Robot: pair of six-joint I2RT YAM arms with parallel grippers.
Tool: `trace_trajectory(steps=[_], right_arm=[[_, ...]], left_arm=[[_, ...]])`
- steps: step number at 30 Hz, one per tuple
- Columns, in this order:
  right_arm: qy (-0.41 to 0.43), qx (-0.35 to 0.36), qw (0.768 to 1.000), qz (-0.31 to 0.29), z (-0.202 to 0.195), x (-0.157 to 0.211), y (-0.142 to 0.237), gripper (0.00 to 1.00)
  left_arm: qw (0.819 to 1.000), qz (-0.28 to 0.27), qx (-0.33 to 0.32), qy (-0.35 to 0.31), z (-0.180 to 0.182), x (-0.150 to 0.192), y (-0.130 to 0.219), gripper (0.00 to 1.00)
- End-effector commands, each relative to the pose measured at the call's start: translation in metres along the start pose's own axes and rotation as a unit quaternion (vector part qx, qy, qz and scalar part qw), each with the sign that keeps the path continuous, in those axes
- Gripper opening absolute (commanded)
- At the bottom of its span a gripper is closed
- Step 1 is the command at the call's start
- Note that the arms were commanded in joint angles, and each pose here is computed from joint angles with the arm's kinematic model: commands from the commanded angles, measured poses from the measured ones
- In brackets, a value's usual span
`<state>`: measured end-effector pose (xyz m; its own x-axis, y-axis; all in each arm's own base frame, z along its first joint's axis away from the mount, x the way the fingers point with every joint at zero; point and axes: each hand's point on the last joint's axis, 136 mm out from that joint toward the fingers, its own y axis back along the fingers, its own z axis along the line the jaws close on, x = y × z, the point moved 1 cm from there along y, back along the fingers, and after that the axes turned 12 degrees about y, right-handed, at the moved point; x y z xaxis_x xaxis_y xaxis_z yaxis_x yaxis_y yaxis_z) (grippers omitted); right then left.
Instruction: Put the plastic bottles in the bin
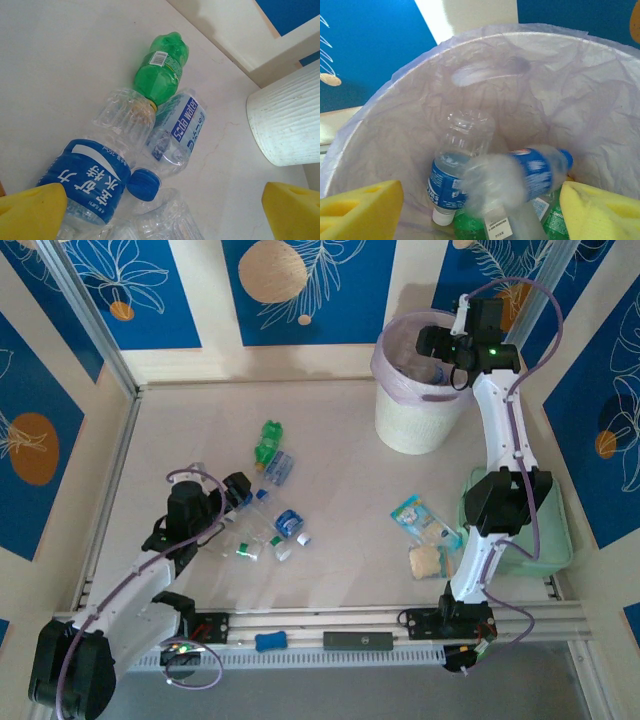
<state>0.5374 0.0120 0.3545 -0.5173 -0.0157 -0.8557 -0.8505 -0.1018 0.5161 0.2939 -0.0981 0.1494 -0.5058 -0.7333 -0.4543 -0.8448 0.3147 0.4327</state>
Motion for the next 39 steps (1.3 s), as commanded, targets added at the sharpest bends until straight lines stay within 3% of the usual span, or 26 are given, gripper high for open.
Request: trace_trajectory(steps=[1, 9, 12, 17, 28, 39], right_arm=[[0.006, -0.024, 0.999, -0.043, 0.018, -0.025, 0.039, 0.84], [-0.003, -0.13, 0.987, -0.092, 0.075, -0.01, 0.086, 0.94], [-0.009, -0.174, 0.98, -0.095, 0.098, 0.01, 0.099, 1.0], [-0.005, -0.221, 0.973, -0.068, 0.135, 0.056, 0.11, 0.99], [-0.059, -0.254, 0.965, -0.011, 0.187, 0.16, 0.096, 0.99], [-0.056, -0.28, 0.958, 0.022, 0.216, 0.186, 0.085, 0.99]], left_arm=[[1.0, -0.003, 0.002, -0.01, -0.004, -0.006, -0.001, 1.0], [0.999, -0.008, -0.008, -0.036, -0.01, -0.013, -0.002, 1.0], [0.997, -0.02, -0.029, -0.076, -0.013, -0.024, -0.002, 1.0], [0.989, -0.03, -0.073, -0.125, -0.012, -0.039, -0.005, 1.0], [0.972, -0.043, -0.199, -0.117, 0.023, -0.054, 0.006, 1.0], [0.949, -0.071, -0.293, -0.093, 0.074, -0.067, 0.018, 1.0]])
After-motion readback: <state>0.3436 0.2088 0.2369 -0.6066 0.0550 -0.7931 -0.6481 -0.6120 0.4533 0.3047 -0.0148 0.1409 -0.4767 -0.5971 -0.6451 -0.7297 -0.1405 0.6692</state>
